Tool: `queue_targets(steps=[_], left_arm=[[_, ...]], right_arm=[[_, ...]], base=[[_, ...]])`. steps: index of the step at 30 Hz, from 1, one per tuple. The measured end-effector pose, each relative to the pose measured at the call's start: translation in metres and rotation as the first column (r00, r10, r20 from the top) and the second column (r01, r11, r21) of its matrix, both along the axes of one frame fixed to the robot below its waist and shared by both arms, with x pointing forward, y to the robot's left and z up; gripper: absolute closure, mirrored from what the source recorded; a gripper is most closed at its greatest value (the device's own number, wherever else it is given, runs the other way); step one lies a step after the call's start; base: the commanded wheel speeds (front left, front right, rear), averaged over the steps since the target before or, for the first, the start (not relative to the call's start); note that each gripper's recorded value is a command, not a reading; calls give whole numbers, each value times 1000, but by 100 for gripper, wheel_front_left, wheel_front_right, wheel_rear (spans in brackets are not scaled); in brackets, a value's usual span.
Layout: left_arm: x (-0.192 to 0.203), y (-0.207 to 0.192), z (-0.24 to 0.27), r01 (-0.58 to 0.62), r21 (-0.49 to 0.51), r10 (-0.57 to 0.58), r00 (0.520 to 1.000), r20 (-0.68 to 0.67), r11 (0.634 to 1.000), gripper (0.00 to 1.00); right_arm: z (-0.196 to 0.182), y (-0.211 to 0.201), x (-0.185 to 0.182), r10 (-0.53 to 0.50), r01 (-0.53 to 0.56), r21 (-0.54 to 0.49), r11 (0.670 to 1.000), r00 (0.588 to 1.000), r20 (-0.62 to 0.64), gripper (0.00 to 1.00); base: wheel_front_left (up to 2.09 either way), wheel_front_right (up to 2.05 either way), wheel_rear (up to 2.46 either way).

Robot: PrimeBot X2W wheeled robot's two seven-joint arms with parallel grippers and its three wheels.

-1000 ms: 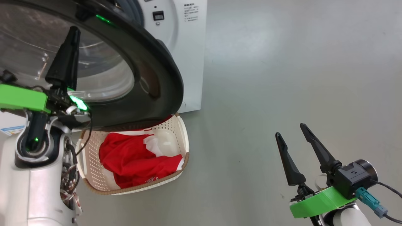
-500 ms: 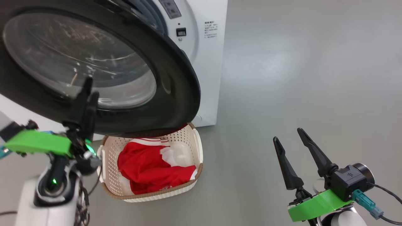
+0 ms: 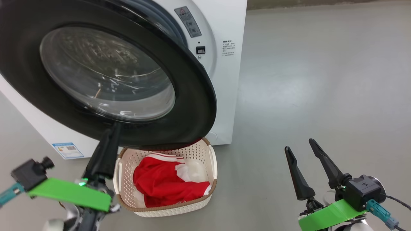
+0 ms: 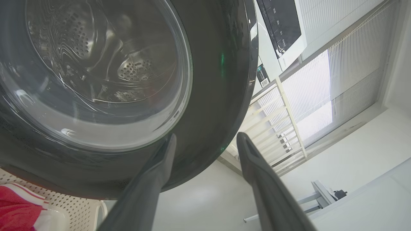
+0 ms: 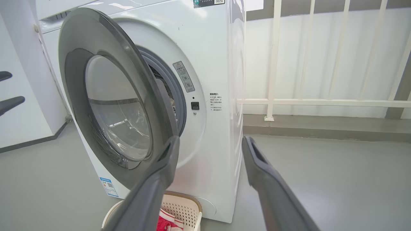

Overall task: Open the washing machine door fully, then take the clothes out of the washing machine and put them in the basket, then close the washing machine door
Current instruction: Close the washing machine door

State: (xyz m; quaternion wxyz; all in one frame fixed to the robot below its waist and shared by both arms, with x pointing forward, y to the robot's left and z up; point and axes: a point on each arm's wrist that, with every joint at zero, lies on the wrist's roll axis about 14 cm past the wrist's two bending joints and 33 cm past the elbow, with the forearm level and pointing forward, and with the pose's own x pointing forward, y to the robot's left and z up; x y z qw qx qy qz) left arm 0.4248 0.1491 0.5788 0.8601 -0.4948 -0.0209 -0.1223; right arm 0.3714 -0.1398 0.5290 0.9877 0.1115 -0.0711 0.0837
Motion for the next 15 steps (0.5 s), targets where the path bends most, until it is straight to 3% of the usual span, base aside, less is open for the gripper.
queue_targets(steps=[7,10,15], left_arm=[[-32,7,-8,-80,281,58,995,86,956,0],[-45,11,-16,-106,418,64,992,113,902,0],[-60,11,-25,-157,565,79,984,161,810,0]], right_arm=[[3,-8,-13,-25,25,1,1000,1000,11,0],[7,-13,-17,-39,39,-3,999,999,22,0],[16,-22,-20,-68,69,-10,998,996,52,0]], base=[[0,0,0],[0,0,0],[0,0,0]])
